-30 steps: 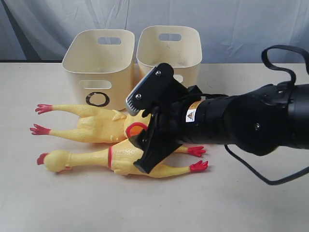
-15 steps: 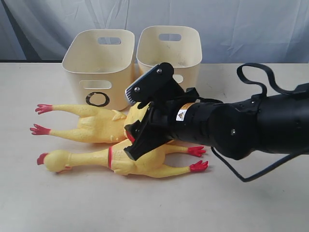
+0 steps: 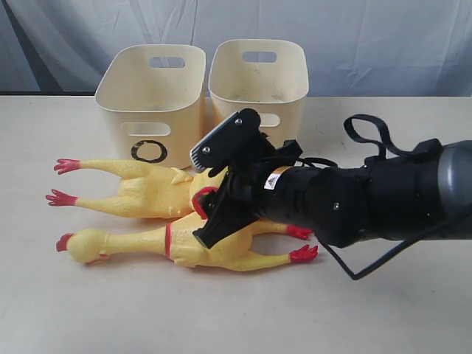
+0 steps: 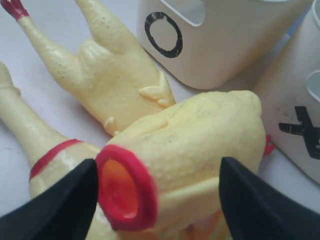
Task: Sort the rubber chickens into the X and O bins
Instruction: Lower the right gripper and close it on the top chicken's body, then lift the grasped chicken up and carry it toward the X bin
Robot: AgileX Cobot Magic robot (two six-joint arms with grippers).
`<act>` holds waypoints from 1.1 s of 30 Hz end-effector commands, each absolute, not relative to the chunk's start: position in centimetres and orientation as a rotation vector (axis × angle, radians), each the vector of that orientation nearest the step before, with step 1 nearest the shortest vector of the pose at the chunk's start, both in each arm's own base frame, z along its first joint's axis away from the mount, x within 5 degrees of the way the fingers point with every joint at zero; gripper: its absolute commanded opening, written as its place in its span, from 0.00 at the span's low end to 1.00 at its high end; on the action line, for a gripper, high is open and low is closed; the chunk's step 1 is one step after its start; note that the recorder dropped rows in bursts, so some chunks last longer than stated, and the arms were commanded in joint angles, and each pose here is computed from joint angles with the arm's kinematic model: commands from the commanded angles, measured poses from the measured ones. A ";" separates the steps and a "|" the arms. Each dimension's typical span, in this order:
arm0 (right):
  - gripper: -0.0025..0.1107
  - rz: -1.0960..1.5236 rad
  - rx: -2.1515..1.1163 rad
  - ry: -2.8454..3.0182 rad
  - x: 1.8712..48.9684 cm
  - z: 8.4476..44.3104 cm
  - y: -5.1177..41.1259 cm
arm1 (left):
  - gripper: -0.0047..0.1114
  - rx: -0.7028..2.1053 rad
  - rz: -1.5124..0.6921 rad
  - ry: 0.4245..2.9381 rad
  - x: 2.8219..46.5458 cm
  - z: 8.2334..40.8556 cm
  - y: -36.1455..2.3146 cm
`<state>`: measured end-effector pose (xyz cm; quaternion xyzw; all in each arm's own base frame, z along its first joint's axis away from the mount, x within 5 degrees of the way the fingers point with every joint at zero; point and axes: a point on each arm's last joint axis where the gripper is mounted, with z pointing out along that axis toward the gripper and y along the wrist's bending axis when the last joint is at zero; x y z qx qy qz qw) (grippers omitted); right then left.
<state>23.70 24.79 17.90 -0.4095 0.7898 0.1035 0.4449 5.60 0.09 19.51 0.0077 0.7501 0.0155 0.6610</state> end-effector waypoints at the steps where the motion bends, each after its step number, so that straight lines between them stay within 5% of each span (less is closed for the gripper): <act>1: 0.59 0.221 -1.016 1.967 23.9 17.3 24.9 | 0.04 0.019 0.039 1.685 5.6 19.5 0.1; 9: 0.36 0.222 -1.018 1.970 23.9 17.2 24.9 | 0.04 0.019 0.039 1.685 5.6 19.5 0.1; 19: 0.33 0.257 -0.915 2.041 24.0 17.1 24.7 | 0.04 0.019 0.039 1.685 5.6 19.5 0.1; 24: 0.02 0.286 -0.949 2.080 23.5 16.9 24.8 | 0.04 0.019 0.039 1.685 5.6 19.5 0.1; 33: 0.01 0.318 -0.970 2.112 23.2 16.8 24.8 | 0.04 0.019 0.039 1.685 5.6 19.5 0.1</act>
